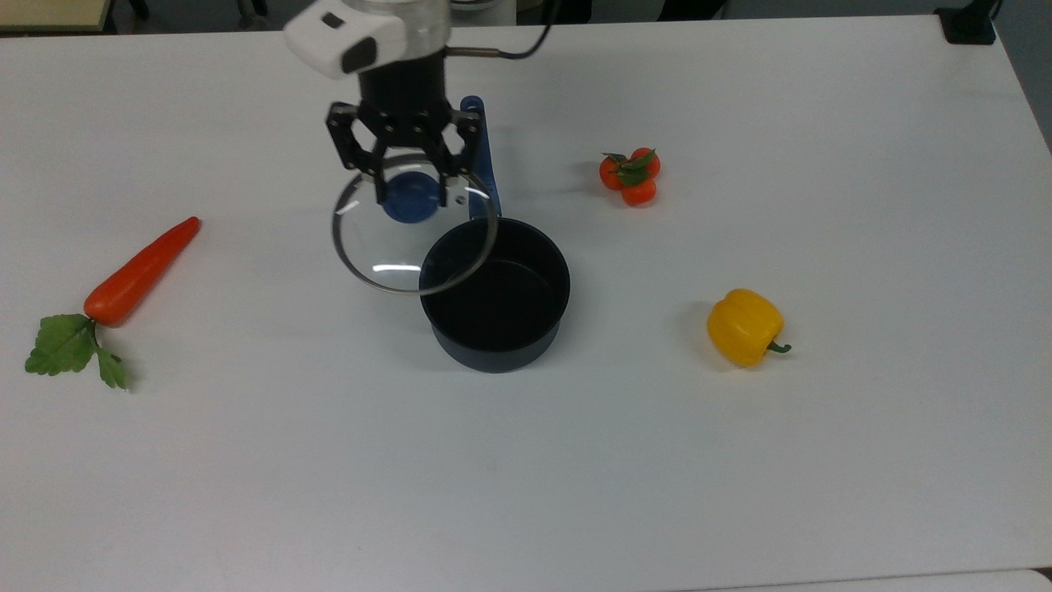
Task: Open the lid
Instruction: 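Lift the glass lid off the saucepan and carry it beside the pot, then lower the glass lid onto the table beside the saucepan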
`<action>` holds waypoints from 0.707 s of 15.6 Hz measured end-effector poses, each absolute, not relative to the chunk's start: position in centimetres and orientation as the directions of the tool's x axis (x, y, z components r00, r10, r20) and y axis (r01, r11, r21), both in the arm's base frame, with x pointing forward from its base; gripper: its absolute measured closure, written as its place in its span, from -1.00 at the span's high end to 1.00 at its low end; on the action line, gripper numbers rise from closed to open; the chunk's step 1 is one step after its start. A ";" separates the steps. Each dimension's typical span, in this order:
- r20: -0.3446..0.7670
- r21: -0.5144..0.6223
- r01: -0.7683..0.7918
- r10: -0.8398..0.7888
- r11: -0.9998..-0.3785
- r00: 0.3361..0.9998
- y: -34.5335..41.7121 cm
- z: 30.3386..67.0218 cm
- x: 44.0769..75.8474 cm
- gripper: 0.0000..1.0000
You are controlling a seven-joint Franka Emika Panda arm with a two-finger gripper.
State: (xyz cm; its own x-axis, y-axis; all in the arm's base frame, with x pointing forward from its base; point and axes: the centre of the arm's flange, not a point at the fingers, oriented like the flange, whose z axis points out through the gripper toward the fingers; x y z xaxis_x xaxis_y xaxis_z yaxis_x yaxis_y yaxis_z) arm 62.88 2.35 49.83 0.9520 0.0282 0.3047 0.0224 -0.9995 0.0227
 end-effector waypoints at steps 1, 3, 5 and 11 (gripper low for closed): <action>0.294 0.026 0.009 0.016 -1.000 0.956 1.1 49.7 62.3 0.22; 0.259 0.034 -0.010 -0.001 -0.999 0.966 -1.5 48.2 60.9 0.22; 0.233 0.036 -0.039 -0.029 -0.999 0.972 -3.8 46.2 59.8 0.22; 0.246 0.041 -0.050 -0.038 -0.998 0.968 -6.7 40.5 58.1 0.22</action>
State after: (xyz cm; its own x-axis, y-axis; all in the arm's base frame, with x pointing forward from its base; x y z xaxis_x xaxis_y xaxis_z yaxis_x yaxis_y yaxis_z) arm 58.08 -6.69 40.52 0.9685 -0.0382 0.2462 -0.0499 -0.9979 0.0413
